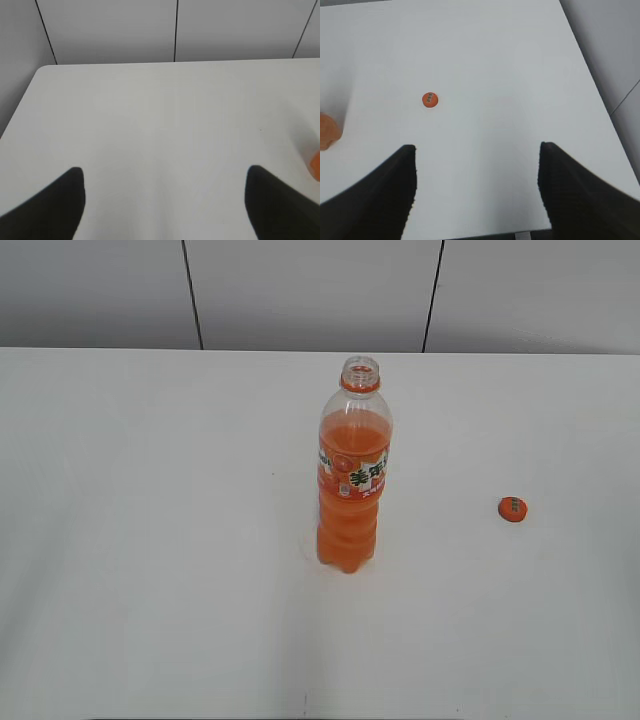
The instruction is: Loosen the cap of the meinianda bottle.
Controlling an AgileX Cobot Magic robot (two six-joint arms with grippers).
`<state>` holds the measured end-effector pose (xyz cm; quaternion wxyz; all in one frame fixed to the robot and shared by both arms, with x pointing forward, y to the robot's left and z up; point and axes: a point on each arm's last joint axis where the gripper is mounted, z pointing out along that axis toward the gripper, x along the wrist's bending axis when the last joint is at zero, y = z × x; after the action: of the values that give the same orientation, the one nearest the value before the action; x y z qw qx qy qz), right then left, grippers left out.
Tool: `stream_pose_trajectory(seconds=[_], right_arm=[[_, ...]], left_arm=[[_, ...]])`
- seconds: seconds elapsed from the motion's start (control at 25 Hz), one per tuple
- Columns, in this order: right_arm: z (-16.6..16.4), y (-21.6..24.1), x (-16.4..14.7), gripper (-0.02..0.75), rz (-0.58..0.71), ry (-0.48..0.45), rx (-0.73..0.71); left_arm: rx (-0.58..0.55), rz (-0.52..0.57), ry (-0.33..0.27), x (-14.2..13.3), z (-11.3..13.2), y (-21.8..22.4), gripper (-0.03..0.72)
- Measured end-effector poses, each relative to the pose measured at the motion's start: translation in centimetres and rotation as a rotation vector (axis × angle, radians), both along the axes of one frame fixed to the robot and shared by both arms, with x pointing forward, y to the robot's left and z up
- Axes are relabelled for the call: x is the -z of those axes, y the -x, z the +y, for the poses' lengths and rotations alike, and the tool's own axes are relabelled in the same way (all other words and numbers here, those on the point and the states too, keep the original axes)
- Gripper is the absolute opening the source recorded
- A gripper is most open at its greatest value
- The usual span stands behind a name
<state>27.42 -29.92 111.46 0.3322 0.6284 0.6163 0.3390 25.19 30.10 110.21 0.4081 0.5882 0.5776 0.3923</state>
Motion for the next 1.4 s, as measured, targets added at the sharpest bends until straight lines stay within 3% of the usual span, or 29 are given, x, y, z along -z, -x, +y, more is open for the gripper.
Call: stream_pose_trajectory(seconds=[0.36, 0.6, 0.96, 1.12, 1.4], right_arm=[[0.3, 3.9, 1.8, 0.567, -0.132, -0.035, -0.028], [0.3, 6.5, 2.3, 0.567, -0.235, 0.0, -0.053], [0.3, 5.5, 4.3, 0.567, -0.143, 0.027, -0.071], [0.4, 4.6, 6.3, 0.567, -0.072, 0.025, -0.073], [0.5, 4.4, 6.4, 0.566, -0.076, 0.01, -0.082]], left_arm=[[0.004, -0.05, 0.006, 1.1, 0.0, 2.7, 0.591], [0.005, -0.059, 0.008, 1.4, 0.0, 3.4, 0.591], [0.01, 0.067, 0.01, 4.1, -0.1, 2.3, 0.591], [0.01, 0.071, 0.01, 4.1, -0.1, 2.3, 0.591], [0.01, 0.071, 0.01, 4.1, -0.1, 2.3, 0.591]])
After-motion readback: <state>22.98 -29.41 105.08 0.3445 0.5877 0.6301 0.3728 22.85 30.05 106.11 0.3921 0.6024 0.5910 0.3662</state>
